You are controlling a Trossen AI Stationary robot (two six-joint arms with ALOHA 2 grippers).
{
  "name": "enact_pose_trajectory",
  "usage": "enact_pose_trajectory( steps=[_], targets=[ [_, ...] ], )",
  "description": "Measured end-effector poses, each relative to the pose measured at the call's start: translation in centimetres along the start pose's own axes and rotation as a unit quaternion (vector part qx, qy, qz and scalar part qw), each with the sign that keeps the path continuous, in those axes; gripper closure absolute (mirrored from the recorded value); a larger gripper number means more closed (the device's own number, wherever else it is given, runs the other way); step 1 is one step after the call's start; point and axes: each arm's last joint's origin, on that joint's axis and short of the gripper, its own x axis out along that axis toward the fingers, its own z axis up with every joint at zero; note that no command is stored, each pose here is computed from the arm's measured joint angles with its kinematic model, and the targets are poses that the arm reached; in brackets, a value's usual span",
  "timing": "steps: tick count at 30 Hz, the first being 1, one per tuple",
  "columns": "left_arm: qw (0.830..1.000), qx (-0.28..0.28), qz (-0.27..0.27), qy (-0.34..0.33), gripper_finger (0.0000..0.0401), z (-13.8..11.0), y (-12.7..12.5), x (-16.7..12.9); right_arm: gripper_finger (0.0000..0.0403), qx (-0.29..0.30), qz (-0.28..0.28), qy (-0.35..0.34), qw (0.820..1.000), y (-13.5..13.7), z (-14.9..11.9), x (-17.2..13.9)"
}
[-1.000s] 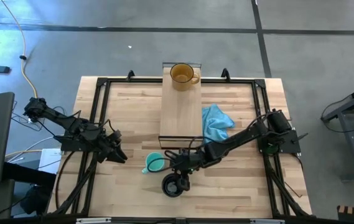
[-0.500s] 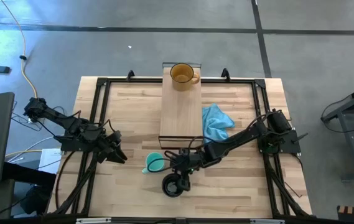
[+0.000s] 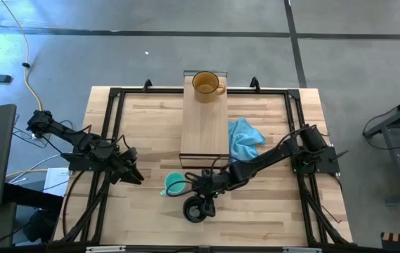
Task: Stack small to large cups/mugs on shelf
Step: Put the dark blue mug on the shelf
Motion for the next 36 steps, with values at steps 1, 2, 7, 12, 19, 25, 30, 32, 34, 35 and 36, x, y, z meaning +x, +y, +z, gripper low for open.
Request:
enact_pose_trajectory(
  steps=[1, 2, 7, 12, 19, 25, 30, 32, 34, 35, 36],
  targets=[
    [1.000, 0.000, 0.000, 0.000, 0.0222, 0.0, 0.0, 0.0, 0.0222, 0.003, 0.000, 0.001, 1.000, 0.0, 0.0, 0.1],
    [1.000, 0.000, 0.000, 0.000, 0.0222, 0.0, 0.0, 0.0, 0.0222, 0.003, -0.002, 0.003, 1.000, -0.1, -0.1, 0.2],
    [1.000, -0.001, 0.004, 0.002, 0.0222, 0.0, 0.1, 0.0, 0.0244, 0.011, -0.004, 0.006, 1.000, -0.3, -0.3, 0.8],
    [1.000, -0.001, 0.008, 0.004, 0.0222, -0.1, 0.2, 0.0, 0.0323, 0.030, -0.009, 0.006, 0.999, -0.3, -0.4, 0.9],
    [1.000, -0.002, 0.010, 0.006, 0.0222, -0.1, 0.2, 0.0, 0.0385, 0.096, -0.039, -0.005, 0.995, -0.5, -0.4, 0.9],
    [1.000, -0.001, 0.010, 0.006, 0.0222, -0.1, 0.2, 0.0, 0.0396, 0.184, -0.062, -0.010, 0.981, 0.2, -0.8, 0.8],
    [1.000, 0.012, 0.010, 0.005, 0.0222, -0.1, 0.2, 0.0, 0.0399, 0.224, -0.112, -0.002, 0.968, 2.2, -1.6, 0.1],
    [1.000, 0.016, 0.011, 0.004, 0.0222, -0.1, 0.2, 0.0, 0.0400, 0.236, -0.136, 0.004, 0.962, 3.0, -2.0, -0.3],
    [1.000, 0.018, 0.011, 0.004, 0.0222, -0.1, 0.2, 0.0, 0.0400, 0.250, -0.163, 0.006, 0.955, 3.8, -2.4, -0.8],
    [1.000, 0.018, 0.011, 0.004, 0.0222, -0.1, 0.2, 0.0, 0.0400, 0.258, -0.176, 0.008, 0.950, 4.2, -2.5, -1.1],
    [1.000, 0.017, 0.011, 0.004, 0.0222, -0.1, 0.2, 0.0, 0.0401, 0.266, -0.188, 0.009, 0.946, 4.5, -2.7, -1.4]
  ],
)
